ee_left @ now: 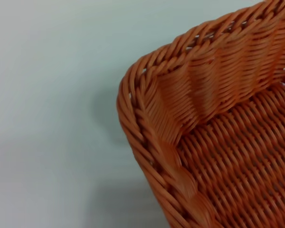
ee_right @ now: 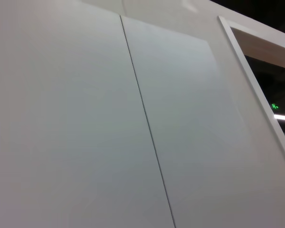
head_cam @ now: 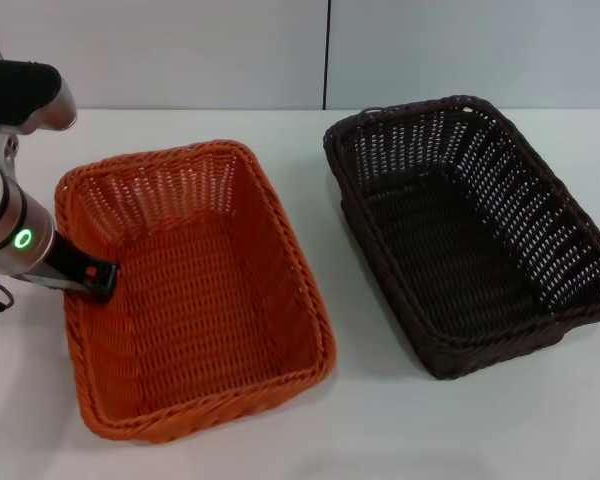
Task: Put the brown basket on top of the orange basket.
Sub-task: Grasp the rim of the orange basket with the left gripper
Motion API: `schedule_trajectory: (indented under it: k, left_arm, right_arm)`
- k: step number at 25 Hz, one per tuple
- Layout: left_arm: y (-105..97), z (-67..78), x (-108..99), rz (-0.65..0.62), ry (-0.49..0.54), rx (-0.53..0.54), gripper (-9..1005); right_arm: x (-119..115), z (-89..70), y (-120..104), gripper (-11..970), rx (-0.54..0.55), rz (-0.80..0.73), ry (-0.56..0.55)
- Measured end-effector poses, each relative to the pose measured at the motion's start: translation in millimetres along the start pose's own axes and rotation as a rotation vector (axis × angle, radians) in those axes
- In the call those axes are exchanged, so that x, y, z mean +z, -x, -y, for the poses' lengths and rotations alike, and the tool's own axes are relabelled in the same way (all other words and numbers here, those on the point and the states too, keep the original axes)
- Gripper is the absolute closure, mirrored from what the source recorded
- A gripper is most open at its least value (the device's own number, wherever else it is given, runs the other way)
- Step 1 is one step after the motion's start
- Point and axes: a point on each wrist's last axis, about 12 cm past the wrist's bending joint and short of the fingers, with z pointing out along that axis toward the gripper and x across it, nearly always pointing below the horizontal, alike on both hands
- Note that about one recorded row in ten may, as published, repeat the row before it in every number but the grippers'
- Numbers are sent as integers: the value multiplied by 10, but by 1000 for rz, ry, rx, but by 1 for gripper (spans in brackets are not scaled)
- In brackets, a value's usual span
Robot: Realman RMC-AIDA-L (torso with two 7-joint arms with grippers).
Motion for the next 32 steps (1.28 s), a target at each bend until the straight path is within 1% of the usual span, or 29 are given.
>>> schedule_trajectory:
  k: [1, 3, 5, 7, 11, 14, 16, 17, 19, 20, 21, 22, 23, 24, 25, 28, 30, 32]
  left_arm:
    - [-1, 6, -28, 9, -1, 6, 753]
    - [-6, 9, -71, 29, 2, 18, 758]
    - [-6, 9, -71, 29, 2, 18, 763]
    - [-8, 9, -101, 39, 5, 44, 766]
    - [-1, 28, -183, 46, 20, 132, 769]
    - [20, 38, -329, 78, 32, 198, 771]
    - [25, 40, -361, 88, 33, 211, 773]
    - [31, 47, -469, 124, 42, 277, 774]
    - [31, 47, -469, 124, 42, 277, 775]
    - [33, 60, -558, 148, 51, 344, 776]
    - [33, 60, -558, 148, 51, 344, 777]
    - [39, 86, -626, 162, 58, 403, 777]
    - [39, 86, -626, 162, 58, 403, 778]
    - [45, 110, -679, 168, 63, 460, 779]
    - [69, 160, -764, 170, 72, 586, 783]
    - [122, 223, -851, 162, 79, 740, 795]
    - [161, 243, -895, 161, 83, 806, 815]
    - [214, 266, -951, 166, 91, 897, 834]
  right_arm:
    - [-3, 3, 0, 171, -1, -1, 0]
    - [-8, 8, 1, 170, -2, -1, -1]
    - [-20, 16, 1, 170, -3, -4, -2]
    - [-21, 16, 0, 170, -3, -4, -2]
    - [-26, 17, 2, 170, -3, -3, -2]
    - [-30, 15, 9, 170, -2, 2, -1]
    - [-33, 17, 12, 170, -3, 4, -1]
    - [-35, 17, 13, 170, -3, 5, -1]
    - [-39, 18, 16, 170, -3, 6, -1]
    - [-49, 17, 24, 170, -2, 13, -1]
    - [-49, 17, 24, 170, -2, 13, -1]
    - [-55, 13, 31, 170, -1, 18, 0]
    - [-59, 10, 34, 170, 0, 22, 1]
    - [-63, 6, 38, 170, 0, 25, 1]
    - [-65, 4, 40, 170, 1, 27, 2]
    - [-64, 2, 44, 170, 1, 30, 3]
    - [-64, -1, 47, 170, 6, 34, 4]
    - [-65, -4, 48, 170, 7, 34, 4]
